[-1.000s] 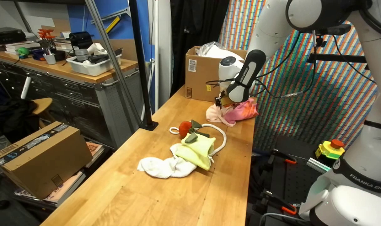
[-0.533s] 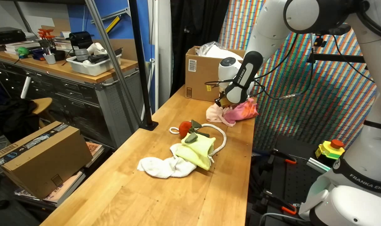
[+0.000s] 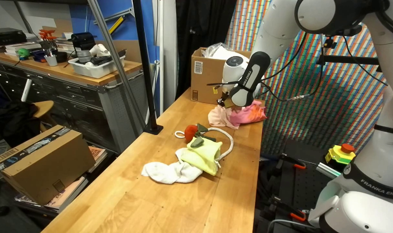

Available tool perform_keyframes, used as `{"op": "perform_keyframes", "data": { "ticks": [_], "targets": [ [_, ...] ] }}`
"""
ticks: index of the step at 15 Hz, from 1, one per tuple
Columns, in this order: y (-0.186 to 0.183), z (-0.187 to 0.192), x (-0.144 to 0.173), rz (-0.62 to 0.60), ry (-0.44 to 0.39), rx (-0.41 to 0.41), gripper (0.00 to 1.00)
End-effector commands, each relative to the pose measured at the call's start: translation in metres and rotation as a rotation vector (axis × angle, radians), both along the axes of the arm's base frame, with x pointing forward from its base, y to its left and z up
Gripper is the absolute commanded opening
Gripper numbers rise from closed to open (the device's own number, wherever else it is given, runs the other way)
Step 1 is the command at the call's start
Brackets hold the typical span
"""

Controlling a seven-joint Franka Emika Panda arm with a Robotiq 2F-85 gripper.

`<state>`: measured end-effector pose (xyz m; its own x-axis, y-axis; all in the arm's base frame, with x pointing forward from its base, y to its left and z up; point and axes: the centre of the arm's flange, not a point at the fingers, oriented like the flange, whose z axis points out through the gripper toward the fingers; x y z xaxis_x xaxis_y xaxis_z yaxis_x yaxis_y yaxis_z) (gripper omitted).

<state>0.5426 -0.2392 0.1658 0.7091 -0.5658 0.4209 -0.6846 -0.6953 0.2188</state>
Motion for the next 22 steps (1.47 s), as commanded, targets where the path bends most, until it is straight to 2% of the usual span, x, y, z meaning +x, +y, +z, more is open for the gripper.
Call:
{"op": "perform_keyframes", "data": {
  "ticks": [1,6,11,16,22],
  "targets": [
    [0.039,0.046,-0.006,0.111,-0.103,-0.051,0.07],
    [0.074,0.091,0.007,0.169,-0.262,-0.106,0.07],
    [0.1,0.111,0.028,0.165,-0.394,-0.107,0.07],
    [0.12,0.108,0.042,0.166,-0.505,-0.158,0.07],
    [0.117,0.093,0.044,0.086,-0.583,-0.198,0.07]
  ]
}}
